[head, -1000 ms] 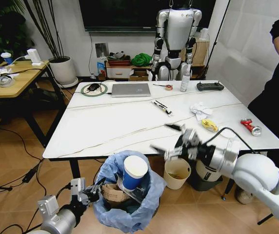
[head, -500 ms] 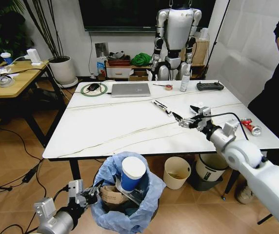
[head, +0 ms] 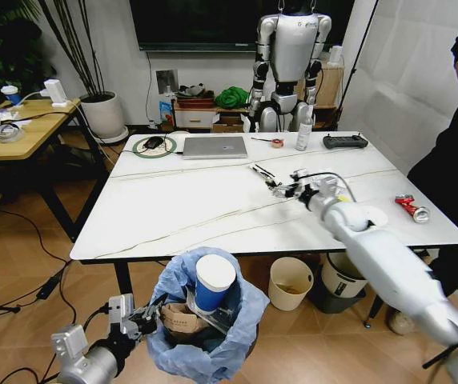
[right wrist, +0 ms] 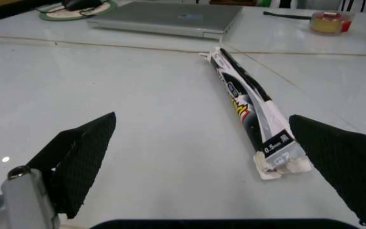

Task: Pick up the trash bin and place the trash from the table into it.

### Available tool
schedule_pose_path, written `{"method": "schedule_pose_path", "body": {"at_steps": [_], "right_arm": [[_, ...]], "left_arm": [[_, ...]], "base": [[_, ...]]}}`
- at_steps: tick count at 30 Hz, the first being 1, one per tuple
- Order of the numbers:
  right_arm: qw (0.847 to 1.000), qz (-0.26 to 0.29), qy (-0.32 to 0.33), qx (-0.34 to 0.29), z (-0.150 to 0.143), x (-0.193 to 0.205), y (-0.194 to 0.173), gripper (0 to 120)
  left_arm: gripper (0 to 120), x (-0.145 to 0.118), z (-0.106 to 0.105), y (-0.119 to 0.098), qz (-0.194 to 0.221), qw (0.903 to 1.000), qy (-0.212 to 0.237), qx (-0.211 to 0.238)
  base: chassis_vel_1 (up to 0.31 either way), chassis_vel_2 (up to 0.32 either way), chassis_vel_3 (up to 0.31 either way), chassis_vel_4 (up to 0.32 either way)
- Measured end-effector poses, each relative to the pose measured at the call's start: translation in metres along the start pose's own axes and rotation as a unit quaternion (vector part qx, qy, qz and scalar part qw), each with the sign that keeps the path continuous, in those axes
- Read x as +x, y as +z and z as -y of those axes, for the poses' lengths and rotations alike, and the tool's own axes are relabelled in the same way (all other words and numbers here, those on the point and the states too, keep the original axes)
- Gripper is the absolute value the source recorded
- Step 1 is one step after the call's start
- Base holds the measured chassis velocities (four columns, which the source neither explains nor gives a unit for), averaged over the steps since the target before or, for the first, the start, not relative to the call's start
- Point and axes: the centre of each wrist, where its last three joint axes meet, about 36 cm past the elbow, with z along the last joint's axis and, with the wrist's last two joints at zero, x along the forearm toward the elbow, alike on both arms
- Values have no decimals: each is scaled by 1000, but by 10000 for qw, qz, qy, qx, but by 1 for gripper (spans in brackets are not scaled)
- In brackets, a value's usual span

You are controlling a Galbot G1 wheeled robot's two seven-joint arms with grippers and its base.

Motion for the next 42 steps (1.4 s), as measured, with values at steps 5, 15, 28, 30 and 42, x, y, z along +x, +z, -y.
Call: {"method": "schedule_pose_path", "body": {"at_steps": [5, 15, 28, 30, 42], "right_arm": [[9999, 66, 81, 84, -5, -24, -7, 100], [9994, -62, 303, 153, 10, -33, -8, 100], [9987, -251, 445, 93, 31, -33, 8, 100], [9987, -281, 423, 80, 31, -33, 11, 94], [9987, -363, 367, -18, 30, -37, 18, 53]], "left_arm": [[0, 0, 0, 1, 8, 10000, -10, 6], [0, 0, 0, 0, 31, 10000, -8, 6], [0, 1, 0, -1, 39, 10000, -10, -3], [0, 1, 0, -1, 44, 10000, -6, -6], [0, 2, 1, -1, 53, 10000, -21, 5]], "base": [[0, 0, 0, 0], [0, 0, 0, 0], [0, 0, 0, 0], [0, 0, 0, 0], [0, 0, 0, 0]]}}
